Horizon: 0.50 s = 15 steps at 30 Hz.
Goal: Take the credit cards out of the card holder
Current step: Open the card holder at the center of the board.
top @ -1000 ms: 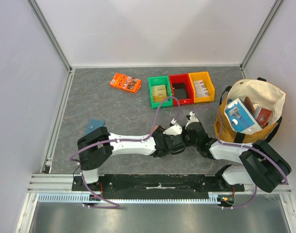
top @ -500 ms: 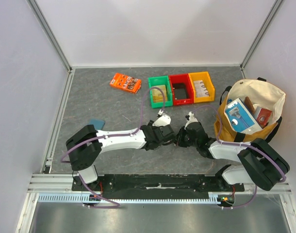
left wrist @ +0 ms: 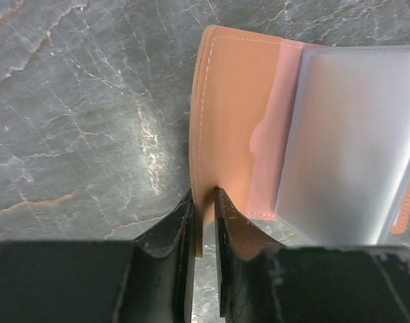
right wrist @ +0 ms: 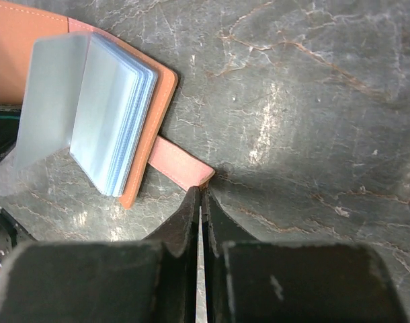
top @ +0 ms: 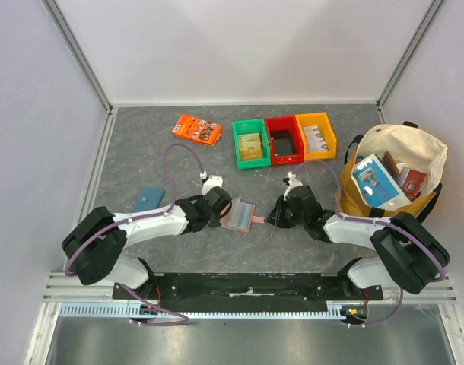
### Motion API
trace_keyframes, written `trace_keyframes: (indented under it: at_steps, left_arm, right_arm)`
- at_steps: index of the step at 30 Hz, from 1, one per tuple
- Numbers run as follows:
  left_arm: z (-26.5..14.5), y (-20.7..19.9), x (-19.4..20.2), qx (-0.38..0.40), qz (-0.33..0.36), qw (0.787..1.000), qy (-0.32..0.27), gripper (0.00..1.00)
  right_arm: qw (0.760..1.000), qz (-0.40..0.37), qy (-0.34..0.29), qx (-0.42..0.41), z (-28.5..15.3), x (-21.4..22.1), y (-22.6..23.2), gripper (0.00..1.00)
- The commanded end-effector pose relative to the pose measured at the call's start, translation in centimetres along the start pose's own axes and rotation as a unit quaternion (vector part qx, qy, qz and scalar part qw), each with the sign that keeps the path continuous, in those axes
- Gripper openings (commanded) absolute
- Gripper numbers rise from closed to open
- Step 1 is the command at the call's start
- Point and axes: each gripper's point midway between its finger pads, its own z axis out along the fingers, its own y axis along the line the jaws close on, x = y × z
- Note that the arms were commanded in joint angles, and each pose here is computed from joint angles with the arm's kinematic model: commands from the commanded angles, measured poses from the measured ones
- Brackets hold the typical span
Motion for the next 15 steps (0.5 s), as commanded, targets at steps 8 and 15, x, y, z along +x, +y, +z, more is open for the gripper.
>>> trace_keyframes:
  at_steps: [8, 15]
  left_arm:
    - [-1.4, -3.3, -0.9, 0.1, -0.109, 0.989, -0.024, 0.08]
    - [-1.1, -3.6, -0.6, 0.106, -0.118, 0.987, -0.018, 0.06]
  right_arm:
    - [0.995, -0.097, -0.004, 0.019, -2.9, -4.8, 2.9, 0.55]
    - [0.992, -0.12, -0.044, -0.016, -4.3, -8.0, 6.1, 0.55]
